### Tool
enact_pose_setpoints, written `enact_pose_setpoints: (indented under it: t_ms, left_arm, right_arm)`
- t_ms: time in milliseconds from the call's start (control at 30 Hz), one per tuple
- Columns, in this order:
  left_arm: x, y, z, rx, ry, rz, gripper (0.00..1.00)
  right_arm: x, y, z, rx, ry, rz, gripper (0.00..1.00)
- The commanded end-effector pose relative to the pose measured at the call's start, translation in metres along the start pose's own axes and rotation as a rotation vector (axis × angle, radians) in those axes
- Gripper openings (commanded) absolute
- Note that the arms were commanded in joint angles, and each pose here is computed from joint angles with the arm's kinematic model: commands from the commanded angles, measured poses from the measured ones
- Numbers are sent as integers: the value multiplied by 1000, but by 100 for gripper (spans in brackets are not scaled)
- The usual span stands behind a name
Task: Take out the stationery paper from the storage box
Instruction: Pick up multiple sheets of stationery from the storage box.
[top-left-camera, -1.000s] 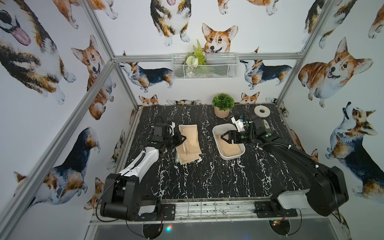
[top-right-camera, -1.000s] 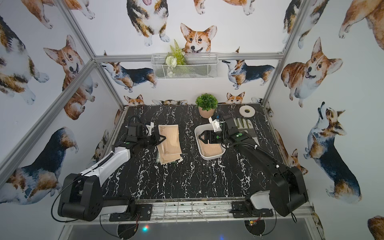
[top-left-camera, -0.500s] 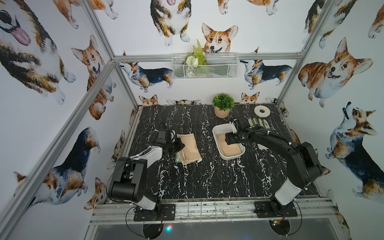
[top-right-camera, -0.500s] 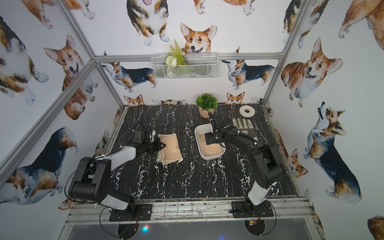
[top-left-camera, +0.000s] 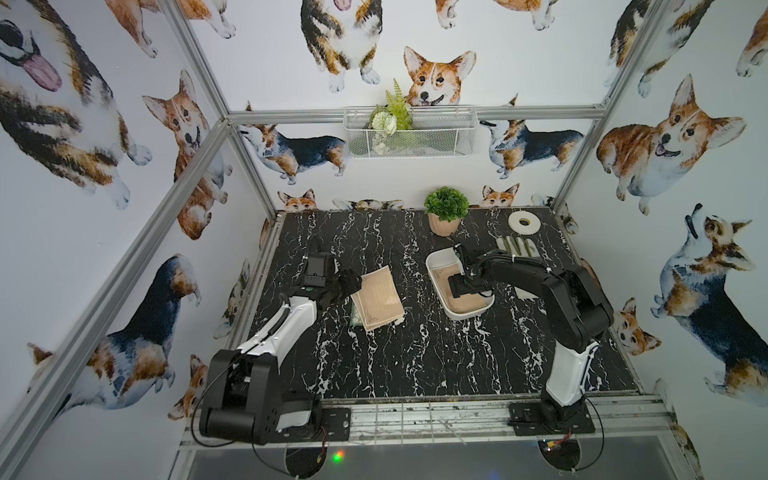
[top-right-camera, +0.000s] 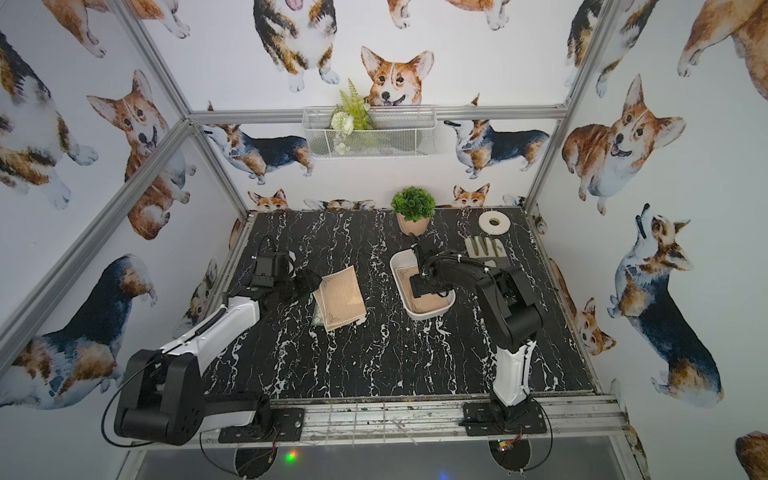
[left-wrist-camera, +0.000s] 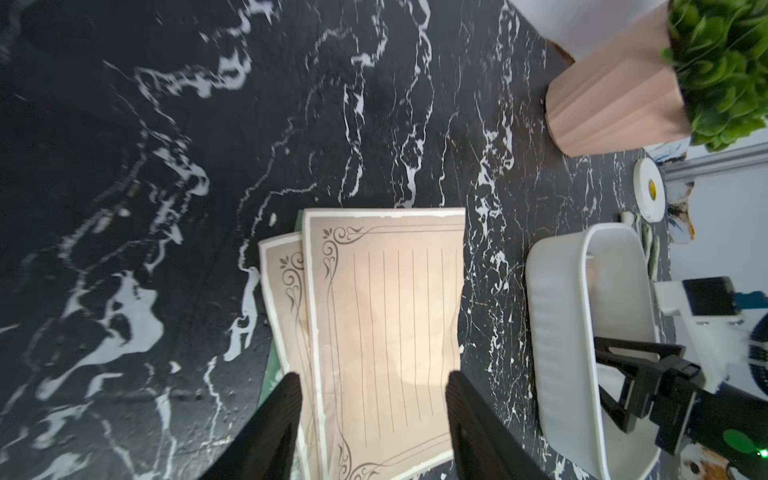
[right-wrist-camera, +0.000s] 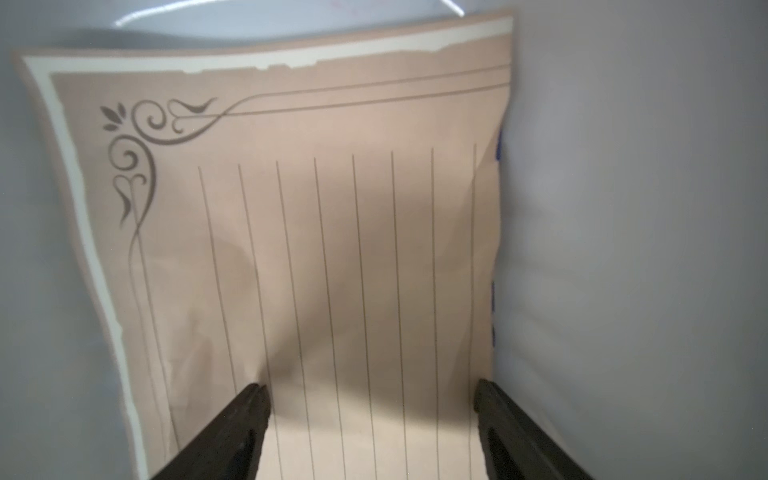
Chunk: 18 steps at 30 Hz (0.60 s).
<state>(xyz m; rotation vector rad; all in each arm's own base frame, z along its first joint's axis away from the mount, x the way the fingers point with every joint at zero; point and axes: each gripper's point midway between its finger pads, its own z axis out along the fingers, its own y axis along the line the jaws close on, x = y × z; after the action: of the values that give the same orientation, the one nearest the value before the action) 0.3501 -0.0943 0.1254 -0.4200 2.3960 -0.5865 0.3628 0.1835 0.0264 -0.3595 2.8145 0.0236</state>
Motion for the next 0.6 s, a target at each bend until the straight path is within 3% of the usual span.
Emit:
enact_pose_setpoints:
  t_ms: [0,133,267,567]
  left_arm:
    - [-13,13,-29,-106,-88,27,61]
    - [-23,7,-49,-104,-138,39,63]
    - [-27,1,-57,-88,-150,44,63]
    - [-25,-2,-58,-71,-146,45,63]
  right_arm:
    - [9,-2,7,15,32,10,82]
    - [16,0,11,3,43,23,77]
    - [19,-1,13,7,51,26,63]
    - [10,3,-3,-20,13,26,11]
